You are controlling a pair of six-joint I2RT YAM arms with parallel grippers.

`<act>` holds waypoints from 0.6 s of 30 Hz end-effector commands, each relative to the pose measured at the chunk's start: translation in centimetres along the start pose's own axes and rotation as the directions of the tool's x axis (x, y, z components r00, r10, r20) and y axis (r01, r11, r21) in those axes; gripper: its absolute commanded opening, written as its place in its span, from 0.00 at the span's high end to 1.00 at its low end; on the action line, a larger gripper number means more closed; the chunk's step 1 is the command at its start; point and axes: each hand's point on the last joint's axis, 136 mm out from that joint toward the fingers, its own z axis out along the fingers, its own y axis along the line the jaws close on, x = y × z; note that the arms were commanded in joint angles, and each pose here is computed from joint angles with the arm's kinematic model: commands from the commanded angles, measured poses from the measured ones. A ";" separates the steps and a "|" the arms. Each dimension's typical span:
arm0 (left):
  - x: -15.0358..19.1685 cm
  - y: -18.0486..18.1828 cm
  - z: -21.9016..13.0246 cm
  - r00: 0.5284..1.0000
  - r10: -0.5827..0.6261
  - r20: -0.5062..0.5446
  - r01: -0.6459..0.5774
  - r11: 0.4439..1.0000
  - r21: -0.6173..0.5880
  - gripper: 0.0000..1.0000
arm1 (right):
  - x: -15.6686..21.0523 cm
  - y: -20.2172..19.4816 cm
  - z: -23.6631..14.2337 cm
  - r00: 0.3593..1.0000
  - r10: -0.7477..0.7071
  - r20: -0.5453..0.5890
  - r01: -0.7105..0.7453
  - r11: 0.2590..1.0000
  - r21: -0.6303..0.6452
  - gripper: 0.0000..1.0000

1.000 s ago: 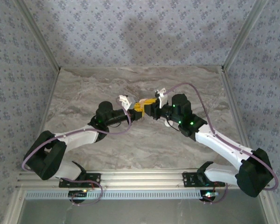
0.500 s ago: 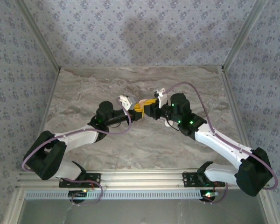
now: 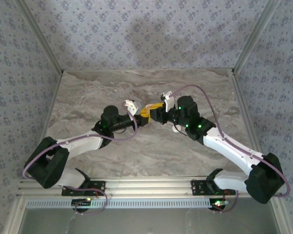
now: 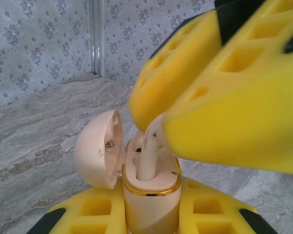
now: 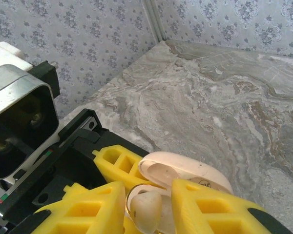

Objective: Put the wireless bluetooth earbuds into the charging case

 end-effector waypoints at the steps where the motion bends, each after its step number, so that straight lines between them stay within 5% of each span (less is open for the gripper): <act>1: -8.2 -3.9 -0.9 0.961 0.160 0.226 -0.187 0.977 0.105 0.83 | 2.9 -2.7 0.5 0.993 0.057 -0.105 -0.045 0.992 0.114 0.65; 18: -7.2 -2.9 -0.8 0.965 0.169 0.201 -0.182 0.982 0.049 0.83 | 1.0 -1.2 -0.3 0.998 0.026 -0.049 -0.023 0.998 0.055 0.57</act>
